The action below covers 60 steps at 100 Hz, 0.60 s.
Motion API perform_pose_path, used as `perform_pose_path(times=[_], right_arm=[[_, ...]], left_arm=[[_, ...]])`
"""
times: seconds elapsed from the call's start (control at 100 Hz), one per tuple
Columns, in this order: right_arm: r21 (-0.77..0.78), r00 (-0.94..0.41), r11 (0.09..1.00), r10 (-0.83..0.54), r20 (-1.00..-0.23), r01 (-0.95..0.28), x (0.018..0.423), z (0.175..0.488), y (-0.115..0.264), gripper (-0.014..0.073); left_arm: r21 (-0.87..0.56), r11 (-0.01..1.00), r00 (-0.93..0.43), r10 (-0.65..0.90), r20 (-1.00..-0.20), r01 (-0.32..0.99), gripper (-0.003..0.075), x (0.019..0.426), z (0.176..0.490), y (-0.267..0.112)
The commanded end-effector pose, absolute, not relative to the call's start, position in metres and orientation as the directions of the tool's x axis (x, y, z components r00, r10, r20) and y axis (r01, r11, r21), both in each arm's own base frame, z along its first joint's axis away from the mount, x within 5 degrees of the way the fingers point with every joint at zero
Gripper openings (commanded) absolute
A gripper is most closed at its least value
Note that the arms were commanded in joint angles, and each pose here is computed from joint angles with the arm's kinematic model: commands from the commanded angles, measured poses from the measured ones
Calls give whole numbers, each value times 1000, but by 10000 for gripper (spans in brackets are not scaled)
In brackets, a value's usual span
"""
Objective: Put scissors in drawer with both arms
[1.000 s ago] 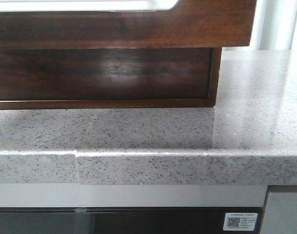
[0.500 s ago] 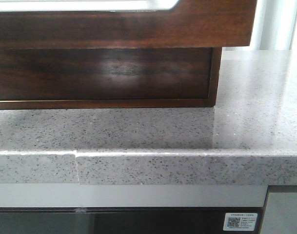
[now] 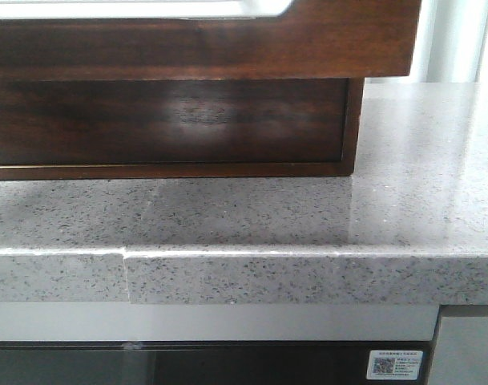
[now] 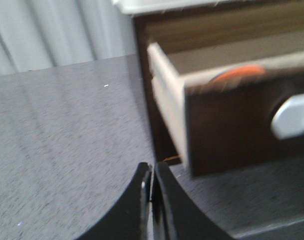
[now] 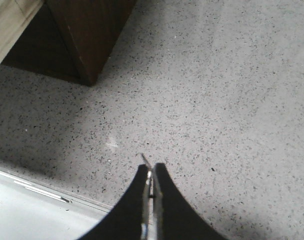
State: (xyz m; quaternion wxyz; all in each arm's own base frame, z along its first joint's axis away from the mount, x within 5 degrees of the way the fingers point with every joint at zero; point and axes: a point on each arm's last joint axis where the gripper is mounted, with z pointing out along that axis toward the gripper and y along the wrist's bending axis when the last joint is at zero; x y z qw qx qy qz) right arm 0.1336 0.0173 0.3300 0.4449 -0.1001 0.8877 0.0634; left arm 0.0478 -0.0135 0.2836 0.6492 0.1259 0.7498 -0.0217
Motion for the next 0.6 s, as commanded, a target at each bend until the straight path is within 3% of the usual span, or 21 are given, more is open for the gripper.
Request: perform_pose_path(times=[0.0, 0.12, 0.29, 0.59], right_arm=[[18, -521, 976, -100, -848, -216, 136, 342, 16, -69], [18, -521, 976, -100, -848, -216, 136, 342, 16, -69], [18, -522, 976, -100, -847, -217, 136, 342, 16, -69], [19, -524, 976, -101, -846, -218, 136, 342, 16, -69]], left_arm=[[130, 981, 9, 130, -991, 143, -20, 49, 269, -9], [67, 992, 27, 64, -998, 104, -20, 50, 231, -5], [33, 996, 52, 29, -998, 77, -20, 55, 201, -4], [27, 998, 59, 23, -998, 61, -20, 55, 201, -4]])
